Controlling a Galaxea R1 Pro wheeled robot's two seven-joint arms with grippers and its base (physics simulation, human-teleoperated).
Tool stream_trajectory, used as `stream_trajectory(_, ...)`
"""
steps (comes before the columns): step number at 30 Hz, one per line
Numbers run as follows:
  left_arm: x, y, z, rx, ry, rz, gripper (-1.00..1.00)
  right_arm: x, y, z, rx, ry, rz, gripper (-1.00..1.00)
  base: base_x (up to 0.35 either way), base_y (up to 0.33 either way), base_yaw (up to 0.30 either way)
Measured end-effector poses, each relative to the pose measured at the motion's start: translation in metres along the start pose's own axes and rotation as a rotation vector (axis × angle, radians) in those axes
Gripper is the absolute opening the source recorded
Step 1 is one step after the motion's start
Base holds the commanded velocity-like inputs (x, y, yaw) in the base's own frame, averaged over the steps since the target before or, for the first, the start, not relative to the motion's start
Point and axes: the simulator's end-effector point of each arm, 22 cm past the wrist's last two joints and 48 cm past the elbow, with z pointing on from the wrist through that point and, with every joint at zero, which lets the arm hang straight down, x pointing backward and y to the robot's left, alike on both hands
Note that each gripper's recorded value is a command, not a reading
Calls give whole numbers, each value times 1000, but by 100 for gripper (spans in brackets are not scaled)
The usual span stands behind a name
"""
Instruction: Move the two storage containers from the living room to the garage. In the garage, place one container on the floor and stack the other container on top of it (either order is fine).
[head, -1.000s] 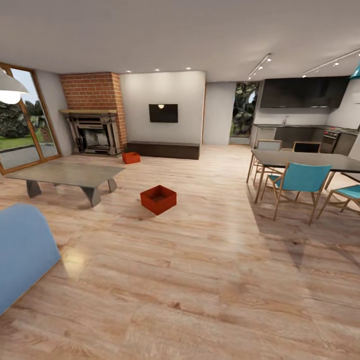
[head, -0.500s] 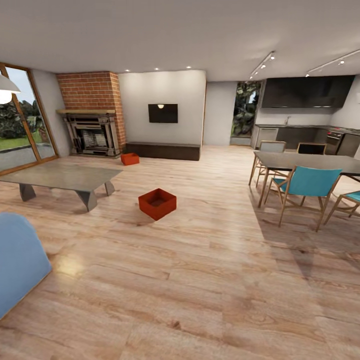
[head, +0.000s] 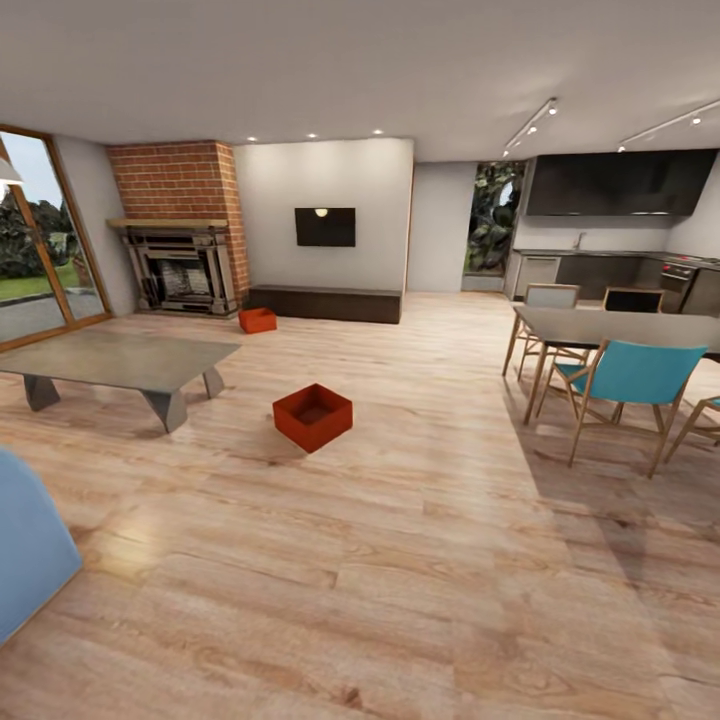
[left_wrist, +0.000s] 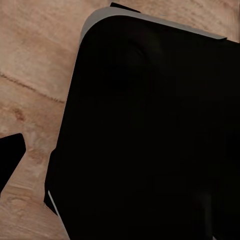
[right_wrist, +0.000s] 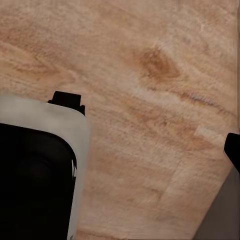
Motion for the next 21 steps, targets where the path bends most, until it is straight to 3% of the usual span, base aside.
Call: stream_trajectory(21,1,-1,0,0,1,0,100,0,0,0,0,1,0,100,325,0,0)
